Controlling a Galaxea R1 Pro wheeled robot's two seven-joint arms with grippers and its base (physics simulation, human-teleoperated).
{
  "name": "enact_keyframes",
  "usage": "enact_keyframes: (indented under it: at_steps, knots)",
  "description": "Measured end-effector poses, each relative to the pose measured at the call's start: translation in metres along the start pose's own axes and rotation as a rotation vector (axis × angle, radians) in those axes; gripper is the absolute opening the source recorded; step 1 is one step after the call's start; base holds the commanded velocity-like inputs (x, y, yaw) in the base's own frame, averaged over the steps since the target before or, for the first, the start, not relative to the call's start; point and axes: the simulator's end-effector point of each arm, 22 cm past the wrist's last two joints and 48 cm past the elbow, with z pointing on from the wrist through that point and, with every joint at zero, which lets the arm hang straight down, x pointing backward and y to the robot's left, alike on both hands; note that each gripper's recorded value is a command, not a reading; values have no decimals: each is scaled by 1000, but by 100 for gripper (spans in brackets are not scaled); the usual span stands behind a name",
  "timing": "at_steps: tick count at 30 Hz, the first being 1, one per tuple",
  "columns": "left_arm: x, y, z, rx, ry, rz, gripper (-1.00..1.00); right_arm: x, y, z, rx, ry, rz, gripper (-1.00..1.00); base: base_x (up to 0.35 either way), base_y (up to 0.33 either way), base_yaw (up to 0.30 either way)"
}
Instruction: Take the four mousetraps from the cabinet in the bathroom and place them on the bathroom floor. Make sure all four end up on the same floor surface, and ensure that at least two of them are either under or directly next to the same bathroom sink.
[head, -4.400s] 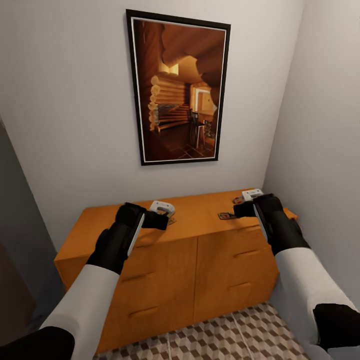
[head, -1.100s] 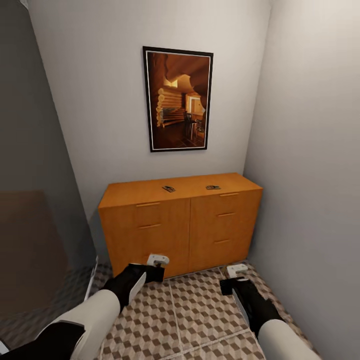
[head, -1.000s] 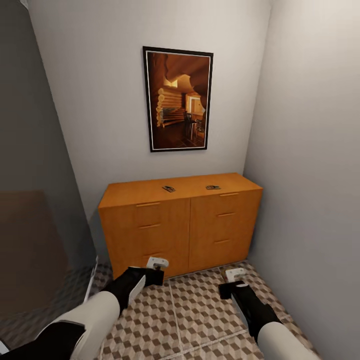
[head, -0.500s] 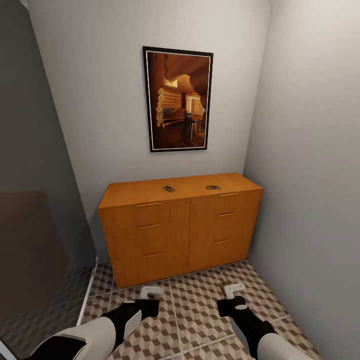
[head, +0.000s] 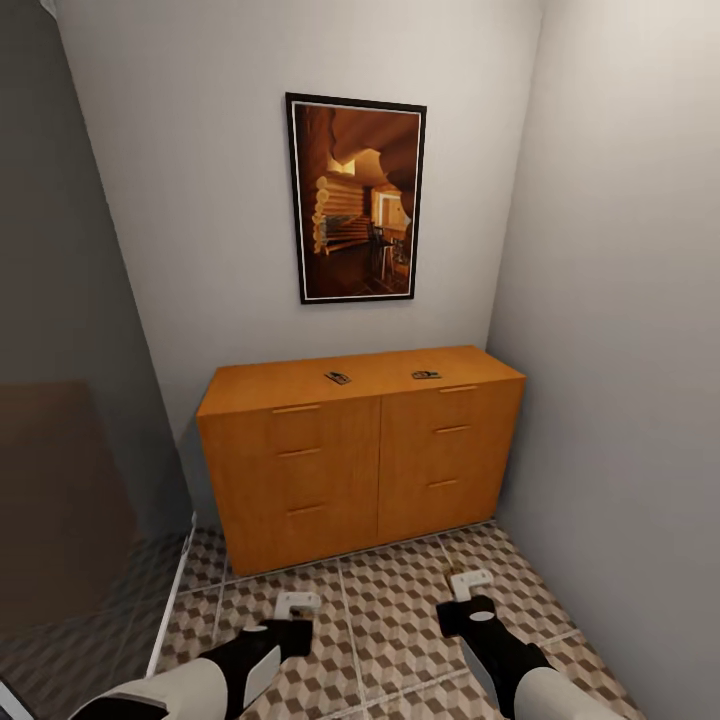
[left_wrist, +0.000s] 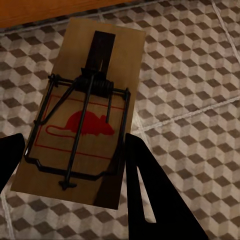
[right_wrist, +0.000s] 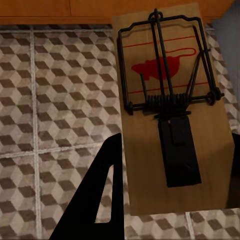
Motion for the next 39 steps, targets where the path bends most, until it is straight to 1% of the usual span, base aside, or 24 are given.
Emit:
enact_keyframes:
  at_steps: [6, 12, 15, 24, 26, 32, 39]
  knots:
    - [17, 8, 0, -10, 12, -2, -100, 3, 0, 0, 2, 14, -4, -100, 0, 0, 0]
    - [21, 5, 0, -8, 15, -1, -100, 3, 2, 0, 1, 15, -6, -100, -4, 0, 0]
    - [22, 4, 0, -6, 17, -1, -100, 3, 2, 0, 0, 16, -7, -100, -143, 0, 0]
    - [22, 2, 1, -3, 16, 3, -100, 4, 2, 0, 0, 19, -10, -100, -308, 0, 0]
    - [21, 2, 1, -2, 11, 3, -100, 7, 2, 0, 0, 31, -13, -100, -340, 0, 0]
    - [9, 2, 0, -3, -43, -3, -100, 17, 9, -1, -8, 81, -19, -100, -342, 0, 0]
    - [7, 2, 0, 0, -54, -3, -100, 18, 15, -2, -16, 90, -22, -100, -328, 0, 0]
